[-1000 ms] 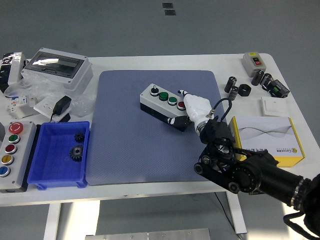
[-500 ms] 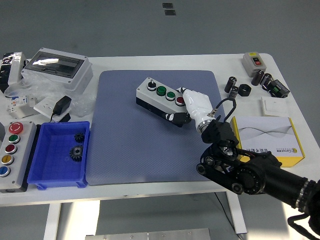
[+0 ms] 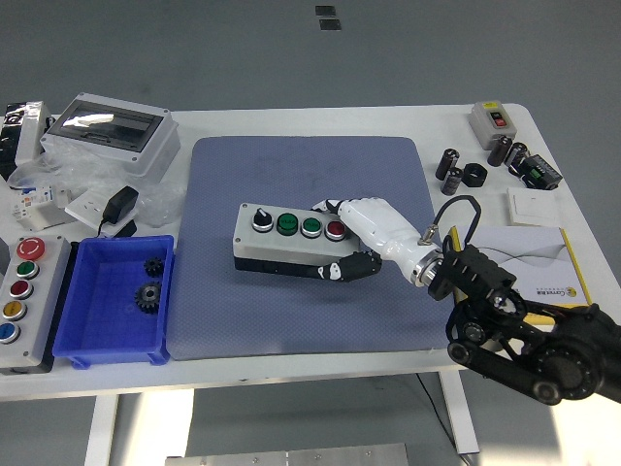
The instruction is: Pick up the button,place it on the desk,press the button,press the button
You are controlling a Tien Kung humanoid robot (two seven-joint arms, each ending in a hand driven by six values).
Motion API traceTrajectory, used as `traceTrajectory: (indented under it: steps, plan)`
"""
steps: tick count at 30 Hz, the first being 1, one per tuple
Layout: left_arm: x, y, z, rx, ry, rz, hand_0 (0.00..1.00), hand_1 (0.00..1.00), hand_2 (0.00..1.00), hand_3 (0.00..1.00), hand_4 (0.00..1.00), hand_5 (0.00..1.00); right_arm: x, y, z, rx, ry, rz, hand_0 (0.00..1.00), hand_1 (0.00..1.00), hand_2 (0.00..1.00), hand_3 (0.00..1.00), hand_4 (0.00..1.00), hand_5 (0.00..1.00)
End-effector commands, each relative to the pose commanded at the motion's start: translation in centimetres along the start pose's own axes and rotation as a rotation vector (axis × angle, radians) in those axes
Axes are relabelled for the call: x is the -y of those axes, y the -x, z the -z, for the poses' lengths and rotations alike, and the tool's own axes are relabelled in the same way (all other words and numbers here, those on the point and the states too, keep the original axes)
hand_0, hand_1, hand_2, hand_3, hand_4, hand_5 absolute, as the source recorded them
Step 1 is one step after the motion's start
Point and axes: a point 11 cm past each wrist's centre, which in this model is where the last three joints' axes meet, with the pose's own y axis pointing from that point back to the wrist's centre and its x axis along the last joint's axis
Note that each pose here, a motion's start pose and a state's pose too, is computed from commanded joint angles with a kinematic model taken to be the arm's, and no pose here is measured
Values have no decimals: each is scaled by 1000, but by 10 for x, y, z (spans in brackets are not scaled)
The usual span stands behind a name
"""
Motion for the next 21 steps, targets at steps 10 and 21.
traceTrajectory:
  steps: [10,21]
  plan:
    - [0,2,-1,2,2,3,625,600,544,591,675,113,-7,8,-1,0,-36,19,173,281,362,427,220,2]
    - [0,1,-3,4,3,3,624,598,544,591,677,117,0,20,-16,3,58,45,635,651,667,683,367,2]
